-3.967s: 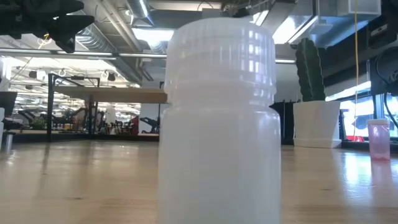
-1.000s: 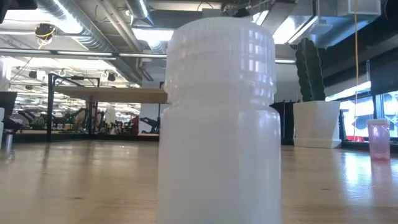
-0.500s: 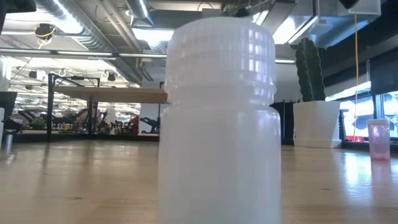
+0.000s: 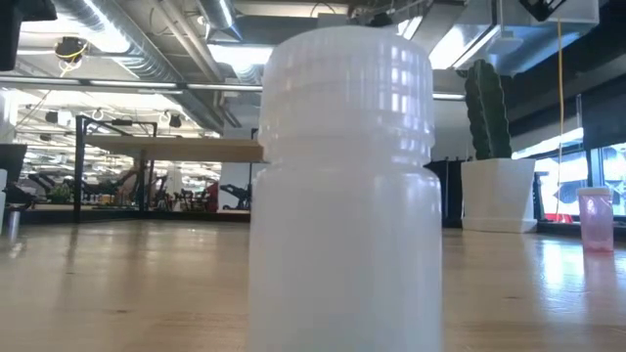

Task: Pick and place medicine bottles onto shelf by color
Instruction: Put the middle white pill bottle on the shelf

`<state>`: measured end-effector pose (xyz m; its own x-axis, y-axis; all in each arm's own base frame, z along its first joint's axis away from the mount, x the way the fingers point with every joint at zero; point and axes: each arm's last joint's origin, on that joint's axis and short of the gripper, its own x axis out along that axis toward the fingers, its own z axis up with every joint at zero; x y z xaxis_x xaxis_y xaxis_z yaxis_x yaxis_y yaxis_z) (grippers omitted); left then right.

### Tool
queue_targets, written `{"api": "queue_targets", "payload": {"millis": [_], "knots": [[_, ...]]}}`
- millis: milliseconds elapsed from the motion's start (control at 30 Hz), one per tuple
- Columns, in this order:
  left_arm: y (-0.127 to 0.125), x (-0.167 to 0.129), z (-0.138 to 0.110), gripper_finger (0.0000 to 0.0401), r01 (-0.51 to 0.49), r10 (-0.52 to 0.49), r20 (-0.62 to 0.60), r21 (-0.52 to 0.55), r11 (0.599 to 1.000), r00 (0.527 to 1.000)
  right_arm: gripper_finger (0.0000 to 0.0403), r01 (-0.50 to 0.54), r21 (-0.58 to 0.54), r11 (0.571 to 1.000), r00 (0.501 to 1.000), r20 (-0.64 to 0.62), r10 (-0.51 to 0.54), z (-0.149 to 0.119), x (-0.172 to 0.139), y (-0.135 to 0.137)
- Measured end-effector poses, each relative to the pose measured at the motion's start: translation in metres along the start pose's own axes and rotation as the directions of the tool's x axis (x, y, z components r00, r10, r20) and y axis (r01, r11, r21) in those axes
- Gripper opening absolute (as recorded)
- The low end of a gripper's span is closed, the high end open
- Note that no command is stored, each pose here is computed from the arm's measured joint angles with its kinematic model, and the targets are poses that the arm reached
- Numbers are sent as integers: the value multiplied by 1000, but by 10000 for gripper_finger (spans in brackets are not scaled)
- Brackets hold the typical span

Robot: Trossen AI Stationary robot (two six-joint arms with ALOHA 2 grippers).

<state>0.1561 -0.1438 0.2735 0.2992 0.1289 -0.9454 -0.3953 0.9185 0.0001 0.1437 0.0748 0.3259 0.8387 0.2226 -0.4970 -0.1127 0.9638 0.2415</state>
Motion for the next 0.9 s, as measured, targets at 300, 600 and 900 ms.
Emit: {"api": "queue_targets", "payload": {"millis": [300,600,900], "knots": [[-1,0,0,159,3,-1,21,-97,995,1000,161,-3,7,1000,1000,1,3,0,0,0],[0,0,1,159,4,0,18,-196,981,1000,161,-3,2,1000,1000,1,3,0,0,0],[6,5,12,159,-18,-12,-64,-452,892,998,161,-2,1,1000,1000,1,2,0,0,0]]}}
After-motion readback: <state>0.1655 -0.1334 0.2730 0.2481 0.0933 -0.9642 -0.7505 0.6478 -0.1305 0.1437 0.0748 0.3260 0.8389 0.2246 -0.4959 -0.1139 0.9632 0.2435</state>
